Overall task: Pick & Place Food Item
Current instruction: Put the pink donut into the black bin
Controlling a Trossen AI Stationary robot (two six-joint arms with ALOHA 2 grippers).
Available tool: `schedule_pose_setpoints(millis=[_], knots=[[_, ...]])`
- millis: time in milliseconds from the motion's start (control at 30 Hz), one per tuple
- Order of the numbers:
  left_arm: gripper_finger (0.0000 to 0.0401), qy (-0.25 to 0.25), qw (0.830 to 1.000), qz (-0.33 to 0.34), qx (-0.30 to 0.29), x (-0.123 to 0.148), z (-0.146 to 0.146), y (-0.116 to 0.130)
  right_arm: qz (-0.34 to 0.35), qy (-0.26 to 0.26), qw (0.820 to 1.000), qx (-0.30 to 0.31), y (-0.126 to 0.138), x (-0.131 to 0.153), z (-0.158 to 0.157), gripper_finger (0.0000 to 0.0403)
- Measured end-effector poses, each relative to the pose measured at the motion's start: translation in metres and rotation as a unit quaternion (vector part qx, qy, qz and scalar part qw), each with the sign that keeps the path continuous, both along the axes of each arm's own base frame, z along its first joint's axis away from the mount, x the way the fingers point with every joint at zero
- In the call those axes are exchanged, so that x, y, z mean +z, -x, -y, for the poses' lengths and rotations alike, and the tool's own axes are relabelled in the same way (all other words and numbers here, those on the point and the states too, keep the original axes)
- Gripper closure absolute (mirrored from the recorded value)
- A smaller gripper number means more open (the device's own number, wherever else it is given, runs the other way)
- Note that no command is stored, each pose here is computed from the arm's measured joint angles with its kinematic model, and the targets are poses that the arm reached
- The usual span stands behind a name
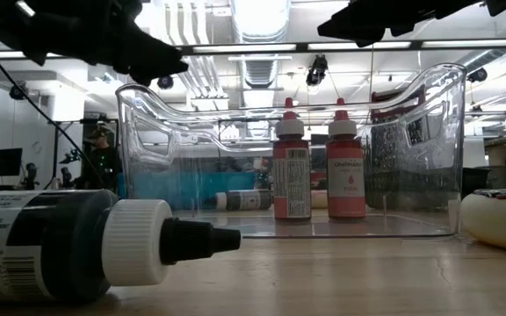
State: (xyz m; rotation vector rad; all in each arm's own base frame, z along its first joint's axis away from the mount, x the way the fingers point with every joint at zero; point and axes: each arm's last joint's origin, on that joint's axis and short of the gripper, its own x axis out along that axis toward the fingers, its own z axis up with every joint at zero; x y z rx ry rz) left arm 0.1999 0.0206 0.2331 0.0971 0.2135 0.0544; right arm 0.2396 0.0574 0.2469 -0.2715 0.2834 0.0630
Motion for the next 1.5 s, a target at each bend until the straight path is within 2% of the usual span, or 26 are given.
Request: schedule_pose_setpoints(millis=[267,400,533,733,1267,1500], knots=[[0.016,-0.007,1.0,-0.016,-0.01,-0.009,0.012,0.0,0.0,0.008,1.0,-0.006,0.0,0.0,0.001,0.0184],[0.016,-0.01,1.0,-0.015,-0.013,-0.009,0.013,0.0,0.034,0.009,0.999,-0.001,-0.002,-0.005,0.007,0.0184],[0.0161,-0.013,1.0,-0.015,-0.014,-0.009,0.013,0.0,0.093,-0.026,0.994,0.048,0.001,-0.016,0.026,0.0184],[0.0161,-0.013,1.0,-0.014,-0.014,-0.009,0.013,0.0,0.101,-0.06,0.993,0.018,0.009,-0.031,0.062,0.0184],[0.0162,-0.013,1.0,0.002,-0.013,-0.029,0.013,0.006,-0.013,-0.071,0.995,-0.067,0.005,-0.037,0.117,0.0184],[0.0162,-0.015,1.0,0.002,-0.013,-0.029,0.013,0.006,-0.079,-0.089,0.99,-0.074,-0.005,-0.042,0.134,0.0184]])
